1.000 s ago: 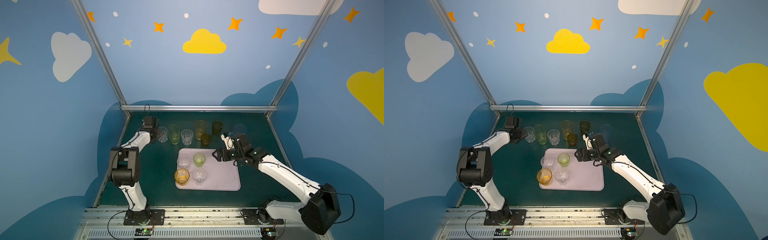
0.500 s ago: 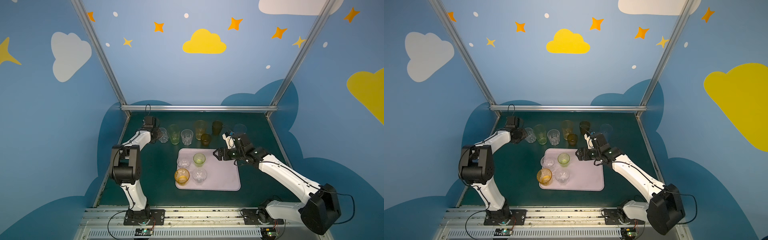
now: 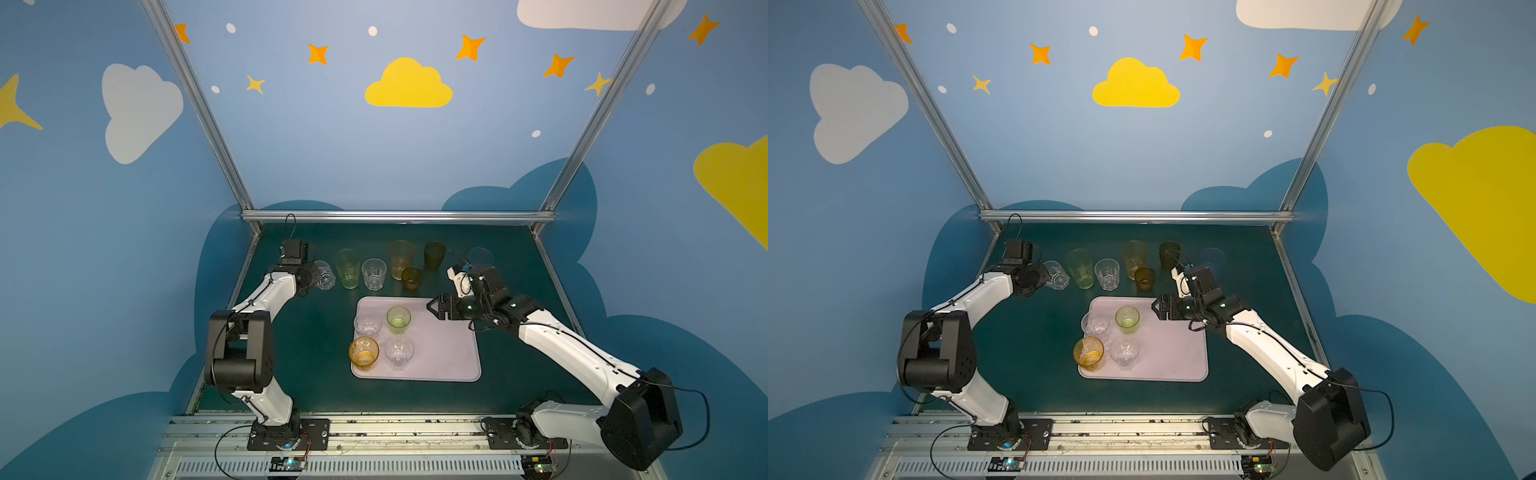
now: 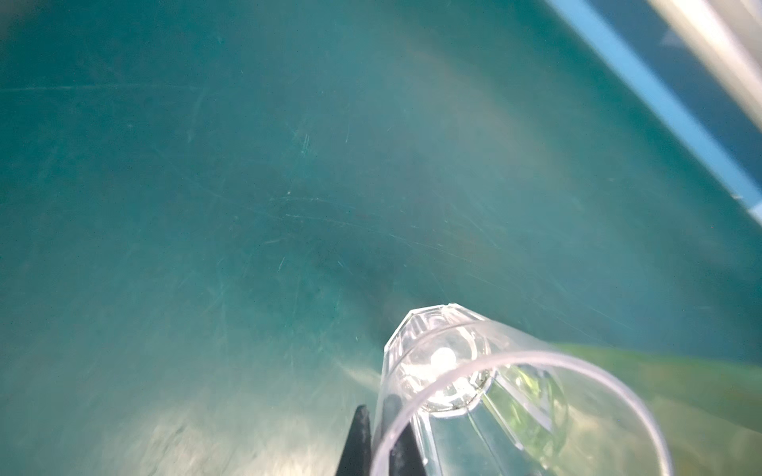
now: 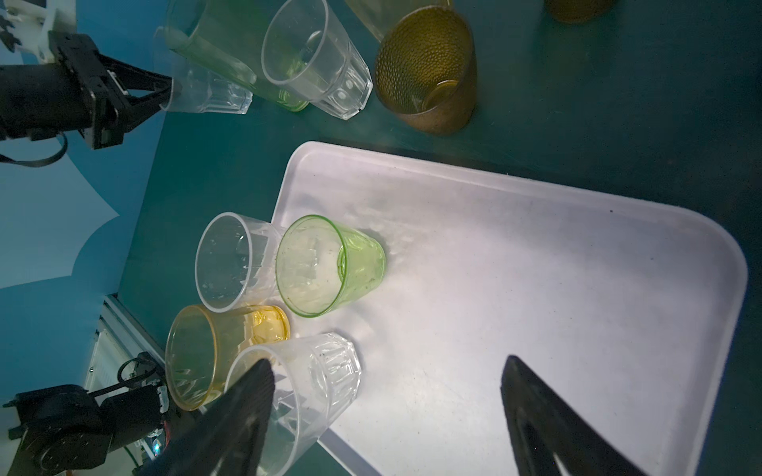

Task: Place the glasses into the tray
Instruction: Pick up the glass from the top-left of the table, then place the glass on the tray.

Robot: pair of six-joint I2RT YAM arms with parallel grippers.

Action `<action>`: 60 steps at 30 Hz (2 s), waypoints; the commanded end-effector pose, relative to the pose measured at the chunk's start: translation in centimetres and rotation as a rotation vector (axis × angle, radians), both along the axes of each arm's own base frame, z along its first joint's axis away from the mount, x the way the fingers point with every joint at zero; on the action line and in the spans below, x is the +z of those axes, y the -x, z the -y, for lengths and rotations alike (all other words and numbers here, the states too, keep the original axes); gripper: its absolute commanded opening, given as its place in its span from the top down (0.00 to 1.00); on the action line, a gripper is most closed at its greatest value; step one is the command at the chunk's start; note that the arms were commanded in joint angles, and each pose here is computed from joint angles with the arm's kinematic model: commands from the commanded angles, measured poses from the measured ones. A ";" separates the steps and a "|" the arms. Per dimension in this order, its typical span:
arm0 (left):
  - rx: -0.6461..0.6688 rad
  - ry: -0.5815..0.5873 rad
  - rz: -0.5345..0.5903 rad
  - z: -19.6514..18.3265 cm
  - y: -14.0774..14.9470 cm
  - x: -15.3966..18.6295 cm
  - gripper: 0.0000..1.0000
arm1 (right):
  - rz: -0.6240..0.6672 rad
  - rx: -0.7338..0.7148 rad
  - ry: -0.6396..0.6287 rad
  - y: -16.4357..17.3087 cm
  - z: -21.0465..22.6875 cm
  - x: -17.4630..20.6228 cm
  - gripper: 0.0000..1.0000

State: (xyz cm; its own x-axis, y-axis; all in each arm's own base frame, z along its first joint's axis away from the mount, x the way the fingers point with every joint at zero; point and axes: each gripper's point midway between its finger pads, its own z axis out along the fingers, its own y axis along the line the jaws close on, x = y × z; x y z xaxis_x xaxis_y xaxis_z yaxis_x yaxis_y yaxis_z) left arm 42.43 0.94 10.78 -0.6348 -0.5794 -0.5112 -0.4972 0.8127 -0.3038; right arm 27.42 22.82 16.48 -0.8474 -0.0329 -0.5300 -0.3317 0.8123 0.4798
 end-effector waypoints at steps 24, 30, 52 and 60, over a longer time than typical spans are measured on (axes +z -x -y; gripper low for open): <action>-0.420 -0.069 0.226 14.1 10.3 12.9 0.96 | 0.025 -0.105 -0.156 2.8 3.6 0.5 0.14; -0.550 -0.062 0.265 19.1 9.8 14.3 0.96 | 0.031 -0.152 -0.192 4.0 5.3 0.1 0.14; -0.889 0.047 0.184 33.1 11.0 12.2 0.96 | -0.009 -0.312 -0.401 4.3 10.1 -0.3 0.13; -0.935 0.044 0.087 35.2 11.9 9.4 0.96 | -0.020 -0.334 -0.423 4.6 10.8 -0.3 0.13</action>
State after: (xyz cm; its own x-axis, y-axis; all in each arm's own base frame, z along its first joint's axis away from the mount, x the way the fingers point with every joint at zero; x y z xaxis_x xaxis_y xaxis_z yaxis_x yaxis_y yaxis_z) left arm 30.70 -33.53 19.37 -0.8073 0.1331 -0.5750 0.3728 0.8702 -0.3220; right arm 23.19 11.80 15.87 -0.7803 0.4563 -0.4278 -0.0605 0.6257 0.7777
